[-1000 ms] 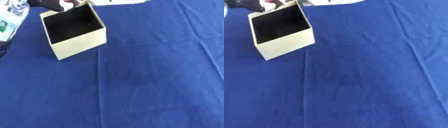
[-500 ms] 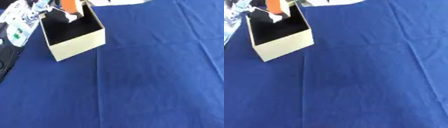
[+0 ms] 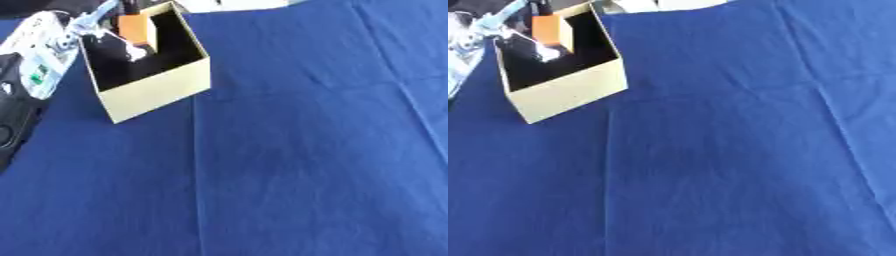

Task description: Pick up objects on the table and place them in the box.

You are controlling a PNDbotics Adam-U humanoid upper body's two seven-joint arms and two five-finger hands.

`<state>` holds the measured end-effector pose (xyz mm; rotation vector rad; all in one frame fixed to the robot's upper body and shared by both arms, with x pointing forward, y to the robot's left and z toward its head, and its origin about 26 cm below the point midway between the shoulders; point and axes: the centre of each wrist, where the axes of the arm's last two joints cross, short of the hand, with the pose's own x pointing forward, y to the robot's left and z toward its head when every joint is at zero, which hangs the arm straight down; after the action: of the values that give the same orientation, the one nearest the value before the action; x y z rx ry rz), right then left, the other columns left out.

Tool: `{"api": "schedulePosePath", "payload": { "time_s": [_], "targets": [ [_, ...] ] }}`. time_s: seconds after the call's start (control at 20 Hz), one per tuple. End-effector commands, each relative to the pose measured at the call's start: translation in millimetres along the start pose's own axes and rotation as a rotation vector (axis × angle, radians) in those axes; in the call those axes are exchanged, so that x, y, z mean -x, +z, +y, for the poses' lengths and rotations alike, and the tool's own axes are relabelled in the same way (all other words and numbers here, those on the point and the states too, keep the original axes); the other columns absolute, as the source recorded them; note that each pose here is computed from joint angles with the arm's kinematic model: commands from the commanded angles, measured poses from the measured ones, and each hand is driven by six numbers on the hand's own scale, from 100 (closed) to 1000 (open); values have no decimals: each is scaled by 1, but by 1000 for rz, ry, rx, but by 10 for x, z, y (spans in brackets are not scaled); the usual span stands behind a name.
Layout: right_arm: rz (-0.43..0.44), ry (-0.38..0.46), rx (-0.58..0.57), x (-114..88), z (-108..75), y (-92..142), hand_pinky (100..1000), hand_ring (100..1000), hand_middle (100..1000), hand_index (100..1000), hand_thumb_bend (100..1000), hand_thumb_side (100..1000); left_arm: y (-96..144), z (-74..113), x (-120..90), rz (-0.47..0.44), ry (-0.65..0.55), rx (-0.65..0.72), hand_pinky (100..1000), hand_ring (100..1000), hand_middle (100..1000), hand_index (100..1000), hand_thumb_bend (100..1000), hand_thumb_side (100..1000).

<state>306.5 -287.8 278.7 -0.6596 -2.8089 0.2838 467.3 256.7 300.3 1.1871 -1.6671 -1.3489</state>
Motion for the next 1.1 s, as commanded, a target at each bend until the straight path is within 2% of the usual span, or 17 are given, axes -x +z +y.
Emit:
{"api": "schedulePosePath", "payload": {
  "time_s": [0.05,0.1,0.15,0.3,0.35,0.45,0.7,0.75,0.85,0.9,1.1],
  "targets": [
    [-29,4,15,-53,-53,-70,813,758,599,738,100,805,3,110,48,-2,-14,-10,340,481,556,605,100,205],
    [-28,3,16,-52,-53,-69,813,758,599,738,100,805,2,96,53,-4,-18,2,348,486,562,614,131,212],
    [-28,4,17,-52,-53,-67,813,757,599,738,100,805,2,86,58,-5,-22,13,369,499,580,638,220,235],
    [-25,3,20,-50,-54,-63,813,757,598,738,100,805,0,73,58,-10,-32,40,415,530,619,684,394,297],
    [-24,4,20,-50,-54,-61,813,757,598,738,100,805,1,76,57,-11,-37,44,444,551,638,706,531,349],
    [-23,4,21,-48,-56,-58,813,757,598,738,100,805,2,82,55,-7,-51,46,470,594,676,751,623,379],
    [-20,5,21,-46,-57,-51,813,757,598,738,100,804,8,96,65,16,-69,53,462,605,688,766,642,404],
    [-19,5,20,-46,-57,-50,813,757,599,737,100,804,10,102,63,17,-67,53,453,599,683,762,625,404],
    [-18,5,21,-45,-58,-48,814,758,599,738,100,810,17,126,54,13,-58,47,431,579,668,749,520,430],
    [-18,5,21,-45,-58,-47,814,758,599,738,100,803,21,143,45,10,-53,39,430,578,667,749,530,385],
    [-18,7,20,-44,-61,-47,814,758,601,738,100,813,61,258,-7,-10,-31,-1,426,571,659,743,485,382]
  ]
}}
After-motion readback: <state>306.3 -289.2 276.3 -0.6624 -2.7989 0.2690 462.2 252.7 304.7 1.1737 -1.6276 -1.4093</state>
